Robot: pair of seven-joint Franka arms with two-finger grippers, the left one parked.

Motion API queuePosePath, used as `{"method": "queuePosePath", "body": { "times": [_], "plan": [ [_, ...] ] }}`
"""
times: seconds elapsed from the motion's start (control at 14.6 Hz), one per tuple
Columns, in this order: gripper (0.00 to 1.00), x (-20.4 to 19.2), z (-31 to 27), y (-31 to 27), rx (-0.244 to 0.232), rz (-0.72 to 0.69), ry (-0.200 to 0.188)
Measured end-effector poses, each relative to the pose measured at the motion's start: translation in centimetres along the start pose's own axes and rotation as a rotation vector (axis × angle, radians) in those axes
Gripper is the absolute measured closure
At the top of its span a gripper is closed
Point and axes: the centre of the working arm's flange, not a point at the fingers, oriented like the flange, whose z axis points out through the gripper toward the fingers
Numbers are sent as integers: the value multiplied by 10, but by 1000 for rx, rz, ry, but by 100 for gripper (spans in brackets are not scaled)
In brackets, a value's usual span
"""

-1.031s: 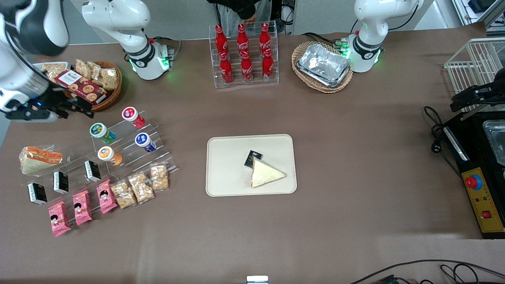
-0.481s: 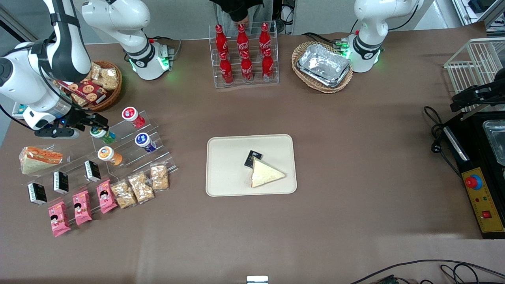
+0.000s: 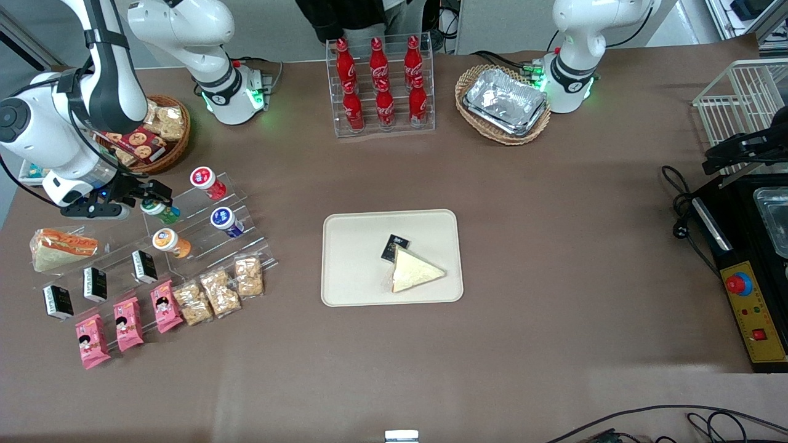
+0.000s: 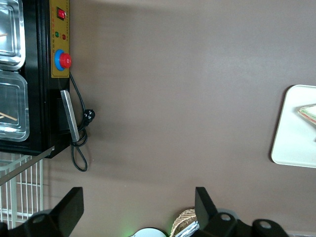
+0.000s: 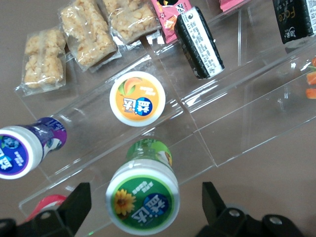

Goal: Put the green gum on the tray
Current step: 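Close the right gripper on the green-lidded cup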

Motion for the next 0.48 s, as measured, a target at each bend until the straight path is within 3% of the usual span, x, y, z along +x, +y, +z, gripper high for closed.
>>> {"method": "queuePosePath", "body": {
  "times": [0.48],
  "plan": [
    [3, 1, 6, 0, -1, -1, -10]
  ]
}}
